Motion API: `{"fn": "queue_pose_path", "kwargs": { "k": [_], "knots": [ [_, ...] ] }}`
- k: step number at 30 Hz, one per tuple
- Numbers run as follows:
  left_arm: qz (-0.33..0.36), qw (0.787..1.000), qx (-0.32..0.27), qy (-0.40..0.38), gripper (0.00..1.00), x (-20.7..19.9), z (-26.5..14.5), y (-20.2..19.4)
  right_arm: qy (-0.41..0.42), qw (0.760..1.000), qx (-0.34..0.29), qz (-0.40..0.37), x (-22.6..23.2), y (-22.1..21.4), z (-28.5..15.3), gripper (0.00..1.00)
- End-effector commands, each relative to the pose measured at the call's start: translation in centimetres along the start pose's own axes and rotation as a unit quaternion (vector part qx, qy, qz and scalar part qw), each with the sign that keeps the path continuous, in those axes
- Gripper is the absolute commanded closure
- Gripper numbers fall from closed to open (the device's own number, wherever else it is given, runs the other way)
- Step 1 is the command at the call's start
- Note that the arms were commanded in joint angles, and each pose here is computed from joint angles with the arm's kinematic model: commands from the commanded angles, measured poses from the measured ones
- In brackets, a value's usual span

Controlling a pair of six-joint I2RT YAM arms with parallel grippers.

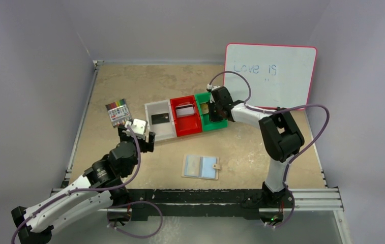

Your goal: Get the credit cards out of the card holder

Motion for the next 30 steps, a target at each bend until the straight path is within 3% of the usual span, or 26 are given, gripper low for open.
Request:
{"fn": "queue_pose_path", "kwargs": {
  "k": [1,20,30],
  "knots": [
    [-0.013,1.000,-0.022,0.002,0.26,-0.1,-0.2,1.8,-0.016,0.999,-0.045,0.021,0.1,2.8,-0.1,1.00],
    [-0.005,1.000,-0.016,-0.001,0.26,-0.3,0.0,1.5,-0.048,0.996,-0.048,0.058,-0.1,4.3,2.2,1.00],
    [-0.005,1.000,-0.016,-0.001,0.26,-0.2,0.0,1.5,-0.014,0.994,-0.075,0.074,0.6,5.3,1.8,0.98]
  ]
}}
Point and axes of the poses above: each gripper's point midway between its finger pads, its own z axis out along the fingers, its own x axis along the line the jaws close on, y = z × x, the point moved 9 cm from there along -z, back along the fingers, and after that the axes turned 13 degrees about -z, right-handed, at the moved point
